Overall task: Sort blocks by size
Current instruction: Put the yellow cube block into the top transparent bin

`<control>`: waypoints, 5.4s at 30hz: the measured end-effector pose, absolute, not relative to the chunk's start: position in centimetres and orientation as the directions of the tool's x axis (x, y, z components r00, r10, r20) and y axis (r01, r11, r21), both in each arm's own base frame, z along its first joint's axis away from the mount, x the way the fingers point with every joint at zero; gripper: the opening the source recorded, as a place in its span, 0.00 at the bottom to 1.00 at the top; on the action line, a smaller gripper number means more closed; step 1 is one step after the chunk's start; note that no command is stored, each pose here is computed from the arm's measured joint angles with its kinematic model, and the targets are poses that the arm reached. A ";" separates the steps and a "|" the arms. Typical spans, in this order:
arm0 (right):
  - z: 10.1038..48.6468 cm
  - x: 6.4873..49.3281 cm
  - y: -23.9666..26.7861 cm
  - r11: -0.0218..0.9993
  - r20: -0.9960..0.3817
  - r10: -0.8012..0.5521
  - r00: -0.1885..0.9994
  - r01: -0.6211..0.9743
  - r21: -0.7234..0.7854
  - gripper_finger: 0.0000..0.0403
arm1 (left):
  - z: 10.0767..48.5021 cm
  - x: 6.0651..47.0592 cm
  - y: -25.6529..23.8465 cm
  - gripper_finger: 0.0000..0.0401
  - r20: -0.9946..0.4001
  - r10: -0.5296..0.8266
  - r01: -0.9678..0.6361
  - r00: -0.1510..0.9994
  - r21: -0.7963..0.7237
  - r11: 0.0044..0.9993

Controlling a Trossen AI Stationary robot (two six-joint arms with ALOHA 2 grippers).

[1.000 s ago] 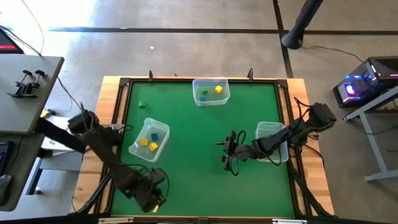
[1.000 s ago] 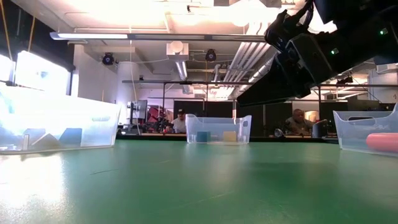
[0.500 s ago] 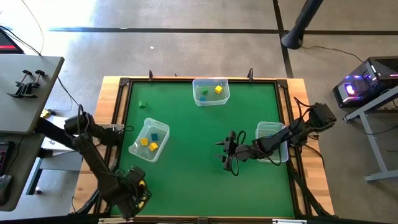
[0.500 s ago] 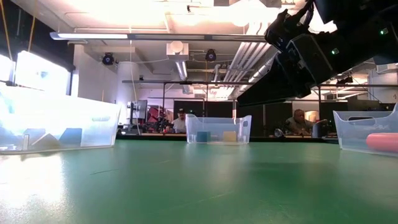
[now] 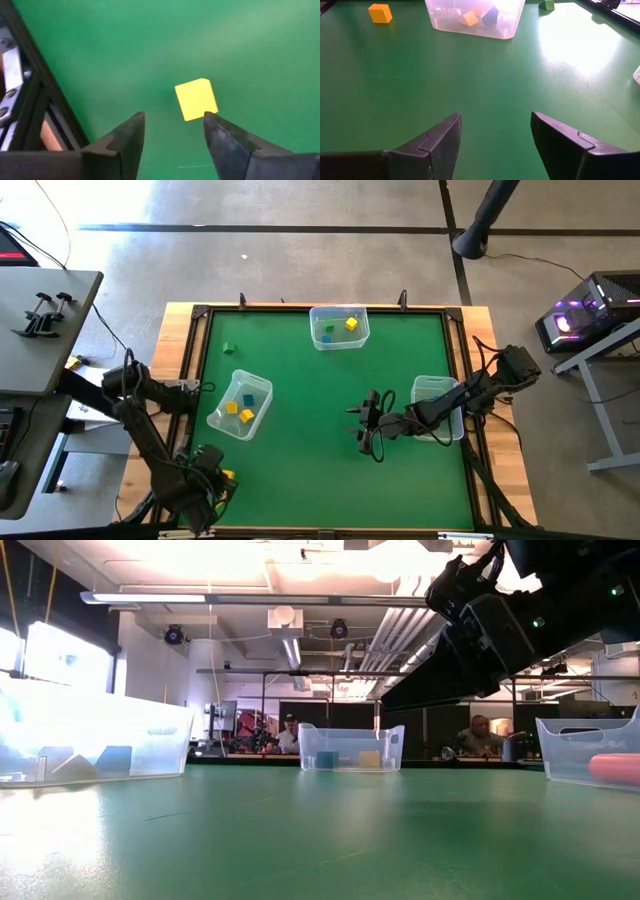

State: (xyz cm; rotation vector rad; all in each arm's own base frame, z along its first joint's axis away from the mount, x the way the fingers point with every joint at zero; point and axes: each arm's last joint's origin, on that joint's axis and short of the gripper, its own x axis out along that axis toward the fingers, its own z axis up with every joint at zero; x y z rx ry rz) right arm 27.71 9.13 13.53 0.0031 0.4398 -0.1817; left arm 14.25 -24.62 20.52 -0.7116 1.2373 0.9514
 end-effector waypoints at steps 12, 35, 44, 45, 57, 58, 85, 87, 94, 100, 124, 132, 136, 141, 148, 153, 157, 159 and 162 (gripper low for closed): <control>13.5 27.7 9.1 0.984 -0.424 -0.174 0.889 0.175 -0.036 0.58 | 20.5 13.5 -25.0 0.70 -0.976 0.210 -0.911 0.057 0.035 0.411; 13.5 27.7 9.1 0.984 -0.424 -0.174 0.889 0.175 -0.037 0.58 | 18.3 16.5 -24.0 0.72 -0.993 0.076 -0.938 0.091 -0.059 0.341; 13.5 27.7 9.1 0.984 -0.424 -0.174 0.889 0.175 -0.037 0.58 | 17.0 16.0 -23.5 0.72 -0.995 0.080 -0.943 0.054 -0.024 0.333; 13.5 27.7 9.1 0.984 -0.424 -0.174 0.889 0.175 -0.037 0.58 | 17.0 16.0 -23.4 0.72 -0.995 0.082 -0.943 0.054 -0.024 0.333; 13.6 27.7 9.1 0.984 -0.422 -0.174 0.890 0.175 -0.036 0.58 | 17.0 17.2 -22.5 0.71 -0.994 0.092 -0.968 0.051 -0.027 0.248; 13.6 27.7 9.1 0.984 -0.422 -0.174 0.890 0.175 -0.036 0.58 | 17.0 17.3 -22.4 0.71 -0.995 0.089 -0.968 0.047 -0.023 0.251; 13.5 27.7 9.1 0.984 -0.422 -0.174 0.890 0.175 -0.036 0.58 | 14.2 17.4 -21.6 0.57 -0.999 -0.032 -0.971 0.030 -0.036 0.236; 13.5 27.7 9.1 0.984 -0.422 -0.174 0.890 0.175 -0.036 0.58 | 14.2 17.4 -21.6 0.54 -0.999 -0.042 -0.971 0.017 -0.027 0.238; 13.6 27.7 9.1 0.984 -0.422 -0.174 0.890 0.175 -0.035 0.58 | 14.2 17.3 -21.7 0.39 -0.999 -0.053 -0.968 0.009 -0.022 0.248; 13.6 27.7 9.1 0.984 -0.422 -0.174 0.890 0.177 -0.031 0.58 | 15.0 17.5 -21.4 0.25 -0.996 -0.080 -0.965 0.030 -0.050 0.257; 14.1 27.9 10.2 0.993 -0.376 -0.034 0.926 -0.013 -0.120 0.58 | 13.2 25.4 -16.1 0.26 -0.642 0.103 -0.575 0.760 -0.588 0.569; 14.4 27.8 10.6 0.991 -0.353 -0.016 0.936 -0.032 -0.132 0.58 | 12.4 28.8 -13.8 0.26 -0.454 0.104 -0.393 0.885 -0.608 0.689; 15.0 27.6 11.7 0.967 -0.286 0.027 0.958 -0.098 -0.236 0.58 | 13.2 30.5 -12.9 0.26 -0.304 0.099 -0.275 0.948 -0.620 0.735; 15.8 27.5 12.7 0.884 -0.226 0.040 0.973 -0.140 -0.447 0.58 | 14.7 31.5 -11.7 0.26 -0.154 0.095 -0.171 0.984 -0.615 0.769; 17.7 28.7 13.3 0.777 -0.167 0.003 0.986 -0.107 -0.621 0.58 | 15.9 32.0 -11.1 0.26 -0.033 0.014 -0.031 0.999 -0.594 0.804; 19.1 29.6 13.4 0.726 -0.126 -0.117 0.985 -0.001 -0.688 0.58 | 16.3 32.0 -11.1 0.26 -0.006 0.011 -0.012 1.000 -0.590 0.808; 19.8 30.2 13.7 0.699 -0.144 -0.083 0.986 -0.045 -0.714 0.58 | 16.2 32.1 -11.2 0.26 -0.008 -0.018 0.010 1.000 -0.581 0.814; 20.1 30.4 13.9 0.696 -0.155 -0.073 0.985 -0.061 -0.715 0.58 | 16.3 32.1 -11.3 0.26 -0.004 -0.029 0.021 1.000 -0.577 0.816; 20.3 30.7 14.0 0.692 -0.166 -0.073 0.983 -0.070 -0.718 0.58 | 16.7 32.4 -11.4 0.26 0.009 -0.043 0.041 0.999 -0.579 0.814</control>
